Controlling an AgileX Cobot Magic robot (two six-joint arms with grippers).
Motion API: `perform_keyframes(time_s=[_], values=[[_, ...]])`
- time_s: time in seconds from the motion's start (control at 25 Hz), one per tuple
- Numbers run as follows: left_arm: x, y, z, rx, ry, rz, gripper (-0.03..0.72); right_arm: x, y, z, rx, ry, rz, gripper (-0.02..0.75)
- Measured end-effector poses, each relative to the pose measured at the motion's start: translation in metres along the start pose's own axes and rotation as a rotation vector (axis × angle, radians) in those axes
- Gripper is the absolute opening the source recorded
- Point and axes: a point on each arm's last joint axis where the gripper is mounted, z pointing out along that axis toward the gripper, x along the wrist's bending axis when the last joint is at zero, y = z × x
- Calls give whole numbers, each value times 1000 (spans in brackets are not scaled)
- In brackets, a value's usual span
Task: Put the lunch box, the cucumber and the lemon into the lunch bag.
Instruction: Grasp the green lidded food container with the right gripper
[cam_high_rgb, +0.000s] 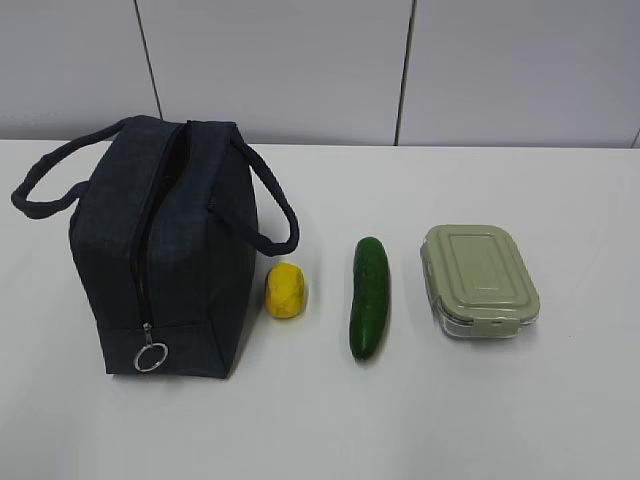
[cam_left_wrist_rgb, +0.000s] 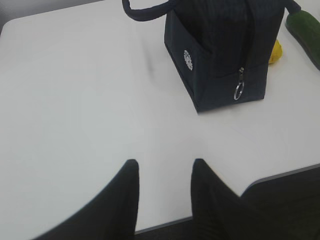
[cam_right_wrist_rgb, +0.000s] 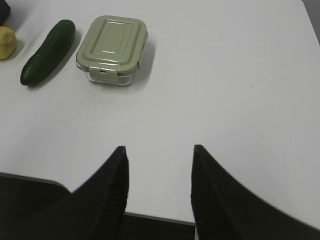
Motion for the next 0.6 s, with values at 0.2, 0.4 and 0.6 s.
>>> perform_keyframes(time_s=[0.2,0.4,0.6], values=[[0,0,0,0,0,0,239,0,0,0,0,0,0,316],[0,0,0,0,0,0,239,0,0,0,0,0,0,316],[0,0,0,0,0,0,239,0,0,0,0,0,0,316]])
